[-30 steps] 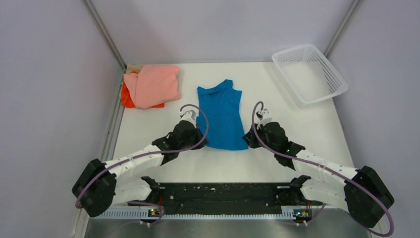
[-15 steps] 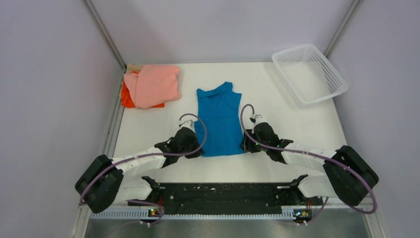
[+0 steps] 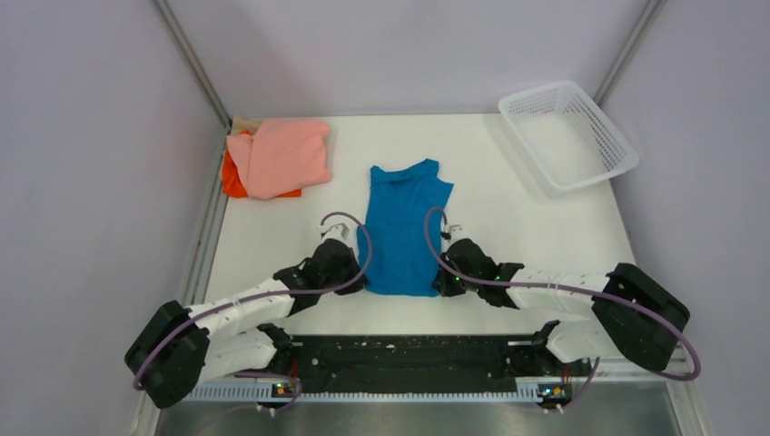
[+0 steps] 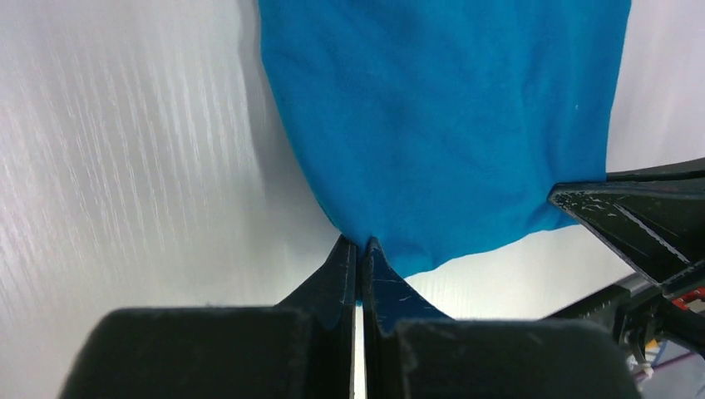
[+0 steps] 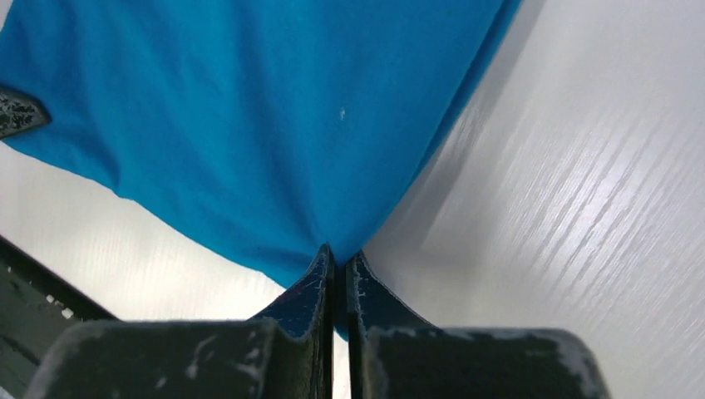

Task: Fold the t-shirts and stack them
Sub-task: Fold the long partially folded tshirt into a neat square

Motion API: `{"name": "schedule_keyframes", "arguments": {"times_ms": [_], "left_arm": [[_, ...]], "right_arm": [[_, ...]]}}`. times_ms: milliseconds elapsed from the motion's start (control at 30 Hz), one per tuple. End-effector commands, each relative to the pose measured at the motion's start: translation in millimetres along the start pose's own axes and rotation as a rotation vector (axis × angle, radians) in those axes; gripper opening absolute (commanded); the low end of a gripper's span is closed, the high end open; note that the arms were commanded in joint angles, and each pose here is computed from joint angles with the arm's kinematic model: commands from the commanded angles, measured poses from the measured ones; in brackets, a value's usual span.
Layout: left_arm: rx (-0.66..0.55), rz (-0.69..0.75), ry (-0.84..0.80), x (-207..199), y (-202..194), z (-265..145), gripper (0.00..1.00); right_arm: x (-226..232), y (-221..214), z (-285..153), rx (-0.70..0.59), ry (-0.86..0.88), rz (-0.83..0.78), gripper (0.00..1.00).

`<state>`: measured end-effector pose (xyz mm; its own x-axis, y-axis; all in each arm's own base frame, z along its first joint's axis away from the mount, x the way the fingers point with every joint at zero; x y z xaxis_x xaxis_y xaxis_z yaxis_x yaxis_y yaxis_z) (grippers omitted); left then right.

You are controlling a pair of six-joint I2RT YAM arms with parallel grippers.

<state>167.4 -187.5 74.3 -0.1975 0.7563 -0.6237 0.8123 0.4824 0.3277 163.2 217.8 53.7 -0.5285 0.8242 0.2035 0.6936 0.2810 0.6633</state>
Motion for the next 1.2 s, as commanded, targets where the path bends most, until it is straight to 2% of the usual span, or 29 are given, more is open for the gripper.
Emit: {"name": "schedule_keyframes", "arguments": {"times_ms": [0,100,167,267,333,467,600,867,1033,1167], "left_arm": [[0.041,-0.01,-0.05,0,-14,-19,0.0],[0.035,0.011,-0.156,-13,-19,-39,0.0],[0.0,0.032,-0.249,-30,-11,-57,0.0],[-0.071,0.07,-0.394,-63,6,-86,0.0],[-0.14,0.076,-0.419,-77,20,-98,0.0],[-0.34,0.061,-0.362,-91,55,-101,0.0],[-0.446,0.06,-0.276,-109,85,-100,0.0],[-0.461,0.067,-0.183,-129,144,-58,0.0],[-0.466,0.069,-0.14,-130,170,-36,0.0],[-0.414,0.054,-0.078,-123,185,-9,0.0]], "right_arm": [[8,-34,-22,0.133,0.03,-0.025,0.0],[23,-23,-43,0.072,0.135,-0.032,0.0],[30,0,-63,-0.036,0.17,-0.027,0.0],[33,39,-95,-0.199,0.164,-0.04,0.0],[33,60,-111,-0.271,0.137,-0.053,0.0],[22,95,-126,-0.356,0.013,-0.045,0.0],[-2,129,-128,-0.422,-0.077,0.03,0.0],[-42,182,-117,-0.517,-0.154,0.094,0.0],[-65,200,-88,-0.471,-0.117,0.124,0.0],[-77,205,-63,-0.418,-0.108,0.133,0.0]]}}
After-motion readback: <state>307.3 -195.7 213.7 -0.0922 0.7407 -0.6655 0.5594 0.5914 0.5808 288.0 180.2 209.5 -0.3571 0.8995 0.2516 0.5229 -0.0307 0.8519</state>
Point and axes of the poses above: each gripper's point midway between its finger pads, its own z axis out along the fingers, its own x axis along the line the jaws close on, y = z × x, the point moved 5 cm from there along -z, back along the fingers, and after that the axes turned 15 degrees about -z, right-handed, at the moved point
